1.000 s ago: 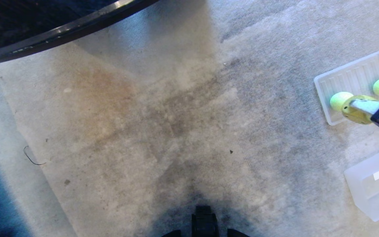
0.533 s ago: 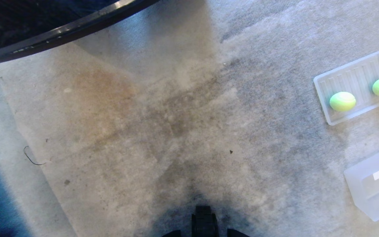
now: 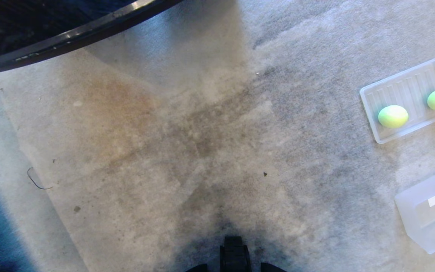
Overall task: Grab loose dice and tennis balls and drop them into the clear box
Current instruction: Put the toys in the box
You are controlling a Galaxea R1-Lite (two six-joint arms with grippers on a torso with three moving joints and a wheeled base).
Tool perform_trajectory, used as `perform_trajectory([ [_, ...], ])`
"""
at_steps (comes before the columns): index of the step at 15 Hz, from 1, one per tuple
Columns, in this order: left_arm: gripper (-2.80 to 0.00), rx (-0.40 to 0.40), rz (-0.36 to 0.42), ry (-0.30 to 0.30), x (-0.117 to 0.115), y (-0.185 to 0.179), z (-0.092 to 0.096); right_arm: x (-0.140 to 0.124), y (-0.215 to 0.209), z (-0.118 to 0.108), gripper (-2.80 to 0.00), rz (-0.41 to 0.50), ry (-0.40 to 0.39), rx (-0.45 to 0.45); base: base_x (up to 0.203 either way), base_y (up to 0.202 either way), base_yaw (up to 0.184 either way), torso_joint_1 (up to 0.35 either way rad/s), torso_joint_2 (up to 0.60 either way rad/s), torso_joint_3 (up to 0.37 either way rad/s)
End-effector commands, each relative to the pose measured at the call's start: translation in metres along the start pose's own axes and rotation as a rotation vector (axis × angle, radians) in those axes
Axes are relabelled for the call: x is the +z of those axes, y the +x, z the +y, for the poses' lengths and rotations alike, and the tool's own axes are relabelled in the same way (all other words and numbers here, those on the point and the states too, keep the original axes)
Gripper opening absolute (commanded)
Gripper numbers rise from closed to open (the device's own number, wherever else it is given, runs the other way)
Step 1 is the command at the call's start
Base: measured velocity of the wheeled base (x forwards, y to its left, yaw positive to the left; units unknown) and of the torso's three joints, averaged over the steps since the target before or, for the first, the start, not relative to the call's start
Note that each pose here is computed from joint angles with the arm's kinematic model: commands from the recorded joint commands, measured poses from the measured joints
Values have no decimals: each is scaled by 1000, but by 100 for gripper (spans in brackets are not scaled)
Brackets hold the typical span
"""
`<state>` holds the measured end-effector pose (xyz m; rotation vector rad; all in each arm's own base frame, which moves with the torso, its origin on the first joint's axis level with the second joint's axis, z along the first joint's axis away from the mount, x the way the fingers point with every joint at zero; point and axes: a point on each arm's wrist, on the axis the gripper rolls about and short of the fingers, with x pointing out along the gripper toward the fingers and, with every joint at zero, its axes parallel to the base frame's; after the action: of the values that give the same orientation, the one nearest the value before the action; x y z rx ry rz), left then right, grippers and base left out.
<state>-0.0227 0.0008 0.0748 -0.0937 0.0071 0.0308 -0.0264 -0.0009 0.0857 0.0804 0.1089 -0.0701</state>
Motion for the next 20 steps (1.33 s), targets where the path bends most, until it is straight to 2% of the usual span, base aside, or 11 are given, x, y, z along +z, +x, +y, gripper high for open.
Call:
perform_trajectory([
  [1,-280,0,-1,-1,0,0,0,-10,0,0,-280,-24,-63,19,0,0,0,0,0,0],
  [13,-280,2,-1,3,0,0,0,-10,0,0,-280,-23,-62,21,0,0,0,1,1,7],
  [20,-280,2,0,3,0,0,0,-10,-1,0,-280,-24,-70,31,0,0,0,2,2,195],
])
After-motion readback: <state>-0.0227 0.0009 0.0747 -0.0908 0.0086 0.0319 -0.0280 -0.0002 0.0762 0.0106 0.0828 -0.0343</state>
